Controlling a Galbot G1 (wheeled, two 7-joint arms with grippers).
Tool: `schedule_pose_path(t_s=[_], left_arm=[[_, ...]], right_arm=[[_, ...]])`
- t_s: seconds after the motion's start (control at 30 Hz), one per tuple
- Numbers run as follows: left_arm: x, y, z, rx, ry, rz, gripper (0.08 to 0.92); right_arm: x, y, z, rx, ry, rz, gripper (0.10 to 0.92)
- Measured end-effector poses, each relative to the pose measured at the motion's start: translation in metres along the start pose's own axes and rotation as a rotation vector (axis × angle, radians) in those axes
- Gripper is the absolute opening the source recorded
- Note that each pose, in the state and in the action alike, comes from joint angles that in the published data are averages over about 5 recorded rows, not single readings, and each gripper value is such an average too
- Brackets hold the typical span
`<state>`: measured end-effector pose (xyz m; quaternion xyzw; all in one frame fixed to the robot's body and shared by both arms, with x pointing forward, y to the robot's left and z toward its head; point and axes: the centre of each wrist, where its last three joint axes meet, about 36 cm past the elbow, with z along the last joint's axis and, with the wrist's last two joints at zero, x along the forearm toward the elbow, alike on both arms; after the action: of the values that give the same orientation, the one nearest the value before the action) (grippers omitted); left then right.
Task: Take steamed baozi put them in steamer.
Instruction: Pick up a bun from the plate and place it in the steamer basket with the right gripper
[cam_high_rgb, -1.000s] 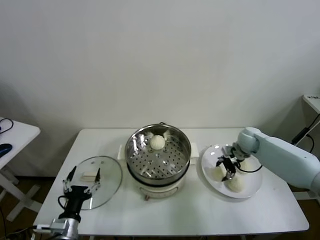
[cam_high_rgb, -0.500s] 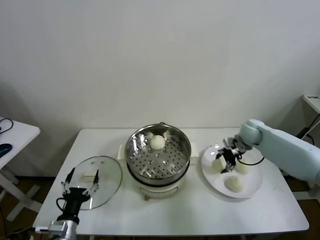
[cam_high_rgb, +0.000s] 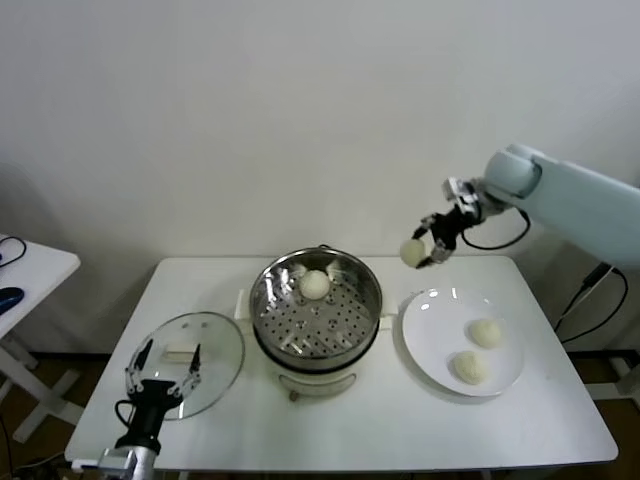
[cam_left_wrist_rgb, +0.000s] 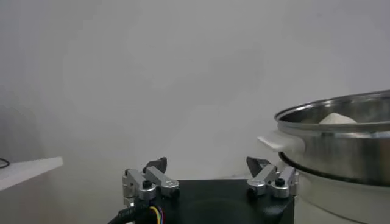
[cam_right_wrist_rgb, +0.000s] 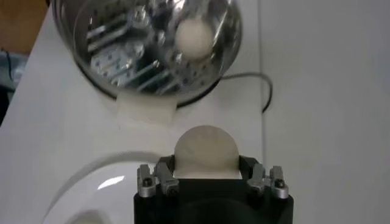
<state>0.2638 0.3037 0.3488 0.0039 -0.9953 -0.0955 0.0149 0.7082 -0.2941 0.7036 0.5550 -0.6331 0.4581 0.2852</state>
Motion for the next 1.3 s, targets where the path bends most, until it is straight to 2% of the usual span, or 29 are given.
schedule_pose_path(t_s=[0.23,0.57,0.9,1.3], left_arm=[[0.001,-0.002,-0.003,0.002,-0.015,0.006,0.823],[-0.002,-0.002,-0.010,0.002,-0.032,0.000,0.823],[-0.001,0.000,-0.011,0.004,-0.031,-0.009,0.823],[-0.002,0.001,-0.010,0.004,-0.024,-0.015,0.823]], right_arm=[[-0.010,-0.015,-0.080,0.039,-0.066,-0.019,0.679],[-0.083,-0.005,-0.159,0.092,-0.094,-0.105,0.679],[-0.154,0.024,-0.175,0.103,-0.102,-0.202,0.679],[-0.201,0.046,-0.174,0.122,-0.077,-0.266,0.679]])
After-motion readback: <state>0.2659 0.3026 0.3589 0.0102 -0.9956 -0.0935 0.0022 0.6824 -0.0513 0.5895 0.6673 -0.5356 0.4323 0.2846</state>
